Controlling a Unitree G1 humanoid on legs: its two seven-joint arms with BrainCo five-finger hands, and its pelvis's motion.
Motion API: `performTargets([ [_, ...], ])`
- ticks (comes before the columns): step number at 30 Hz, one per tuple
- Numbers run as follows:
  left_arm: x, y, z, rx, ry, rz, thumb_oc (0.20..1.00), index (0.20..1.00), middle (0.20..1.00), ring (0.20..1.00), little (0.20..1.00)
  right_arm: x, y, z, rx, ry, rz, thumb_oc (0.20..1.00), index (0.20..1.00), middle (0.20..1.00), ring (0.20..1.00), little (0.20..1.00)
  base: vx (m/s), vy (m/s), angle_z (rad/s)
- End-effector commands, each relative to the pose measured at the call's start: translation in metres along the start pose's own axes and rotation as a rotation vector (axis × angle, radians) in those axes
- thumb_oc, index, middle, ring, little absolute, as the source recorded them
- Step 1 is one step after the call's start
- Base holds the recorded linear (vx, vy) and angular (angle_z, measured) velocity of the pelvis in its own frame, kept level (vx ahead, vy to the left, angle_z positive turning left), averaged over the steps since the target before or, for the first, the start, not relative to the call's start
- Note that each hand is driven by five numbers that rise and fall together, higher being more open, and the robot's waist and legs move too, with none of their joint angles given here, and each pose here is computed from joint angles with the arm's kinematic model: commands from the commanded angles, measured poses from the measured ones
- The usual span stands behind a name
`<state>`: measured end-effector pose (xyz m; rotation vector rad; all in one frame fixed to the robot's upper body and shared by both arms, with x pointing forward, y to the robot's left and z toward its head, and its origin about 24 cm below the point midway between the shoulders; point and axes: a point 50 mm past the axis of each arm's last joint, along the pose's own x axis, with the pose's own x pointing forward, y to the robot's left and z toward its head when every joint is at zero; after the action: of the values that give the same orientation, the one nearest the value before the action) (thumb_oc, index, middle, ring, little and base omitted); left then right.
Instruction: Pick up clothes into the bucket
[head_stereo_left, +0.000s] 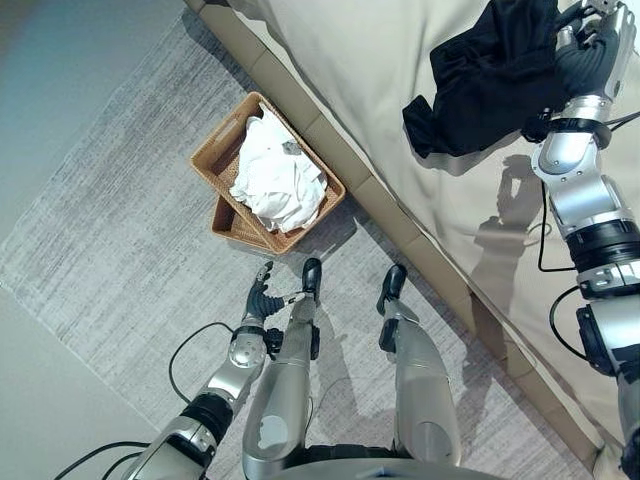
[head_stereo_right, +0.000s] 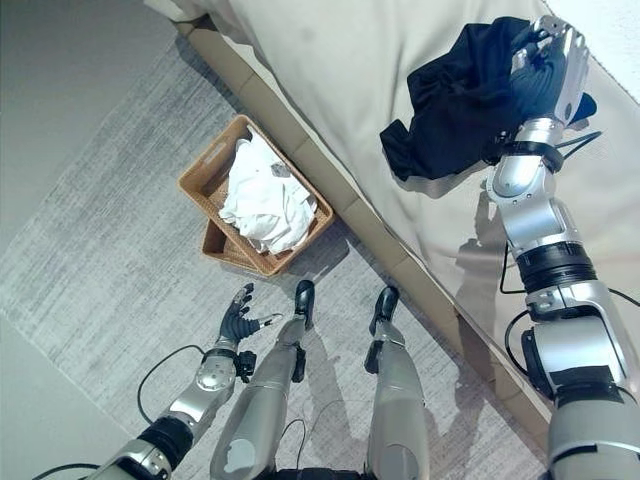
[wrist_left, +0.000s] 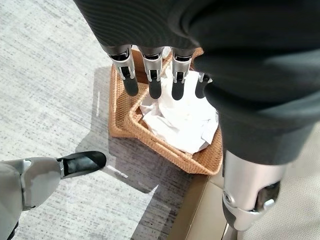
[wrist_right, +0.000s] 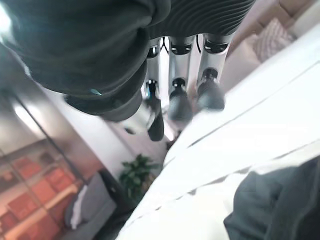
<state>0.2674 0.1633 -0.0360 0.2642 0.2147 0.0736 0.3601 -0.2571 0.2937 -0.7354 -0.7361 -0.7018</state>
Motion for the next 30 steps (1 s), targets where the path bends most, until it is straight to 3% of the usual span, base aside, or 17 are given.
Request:
performTargets([
  [1,-0.005,0.015,-0.006,0.003,-0.016,0.053,1.000,1.000,1.000,1.000,1.000,0.019,-0.015,0.018,-0.048,-0.100,-0.053,1.000,1.000,1.000,1.000,1.000,-0.01,0.007,-0.06],
  [8,-0.005,0.014,-0.005,-0.007,-0.020,0.040,1.000,1.000,1.000,1.000,1.000,0.030,-0.013,0.004,-0.133,-0.024,-0.011,1.000,1.000,1.000,1.000,1.000,0.00,0.002,0.00],
  [16,-0.007,0.013,-0.008,-0.005,-0.003,0.020,1.000,1.000,1.000,1.000,1.000,0.033,0.000,-0.026,-0.287,0.138,0.170,1.000,1.000,1.000,1.000,1.000,0.00,0.000,0.00],
  [30,-0.003,0.000,0.006,-0.037,-0.035,-0.057,1.000,1.000,1.000,1.000,1.000,0.019,-0.027,-0.083,-0.521,0.418,0.295,1.000,1.000,1.000,1.000,1.000,0.01,-0.012,0.08],
])
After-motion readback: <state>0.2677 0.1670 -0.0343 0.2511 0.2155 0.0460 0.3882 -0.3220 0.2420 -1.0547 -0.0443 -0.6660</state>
